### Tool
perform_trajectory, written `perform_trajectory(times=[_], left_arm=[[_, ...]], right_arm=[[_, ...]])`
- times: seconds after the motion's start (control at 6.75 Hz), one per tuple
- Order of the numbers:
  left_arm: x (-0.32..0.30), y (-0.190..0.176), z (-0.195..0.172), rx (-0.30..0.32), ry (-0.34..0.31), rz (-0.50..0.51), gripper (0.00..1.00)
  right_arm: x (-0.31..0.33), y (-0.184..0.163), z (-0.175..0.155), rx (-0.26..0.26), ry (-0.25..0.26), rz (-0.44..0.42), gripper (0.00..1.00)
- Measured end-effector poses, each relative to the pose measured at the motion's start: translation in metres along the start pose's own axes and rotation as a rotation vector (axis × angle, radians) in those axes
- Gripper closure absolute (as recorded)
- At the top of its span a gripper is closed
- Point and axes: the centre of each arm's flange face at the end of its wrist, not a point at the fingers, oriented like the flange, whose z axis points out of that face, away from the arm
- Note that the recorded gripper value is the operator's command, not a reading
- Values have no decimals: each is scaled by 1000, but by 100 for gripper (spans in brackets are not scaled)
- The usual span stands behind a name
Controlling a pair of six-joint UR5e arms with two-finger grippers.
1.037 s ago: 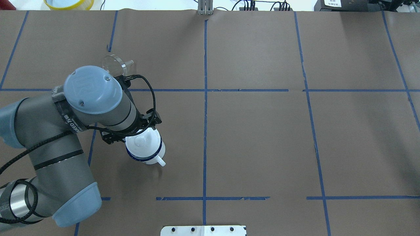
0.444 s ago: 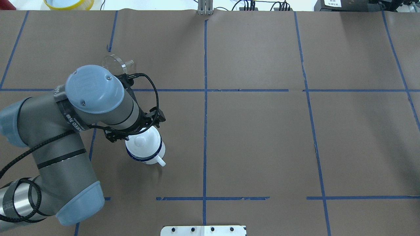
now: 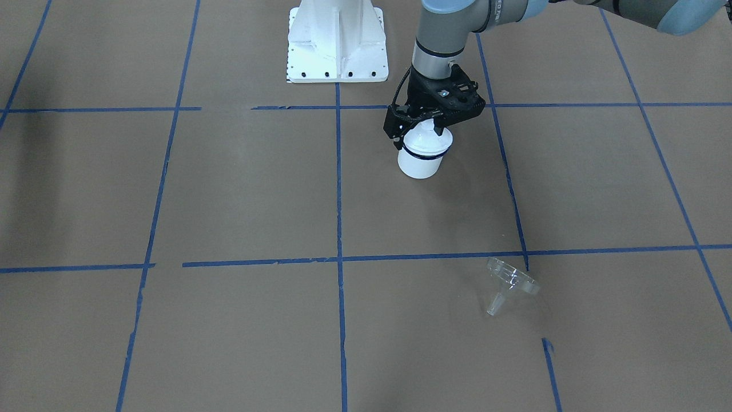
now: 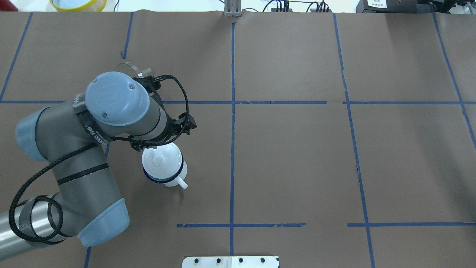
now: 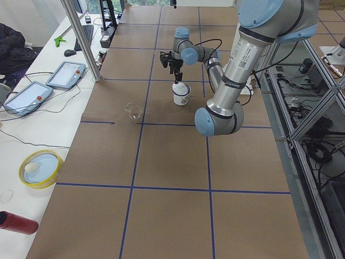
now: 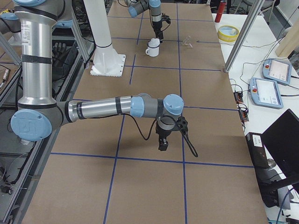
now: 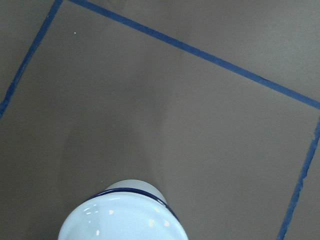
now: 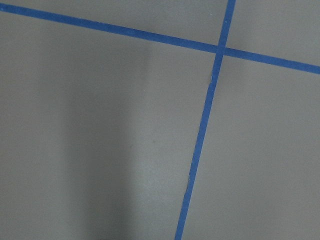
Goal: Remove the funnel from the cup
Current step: 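Open the left gripper and release the lid on the mug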
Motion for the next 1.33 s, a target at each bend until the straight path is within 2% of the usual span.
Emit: perform_trajectory(times=[0.74,1.33], left_arm=[[3,-9,30,14,16,2,0],[3,-9,33,12,17,1,0]], right_arm=[[0,0,0,-1,0,0,0],[0,0,0,0,0,0,0]])
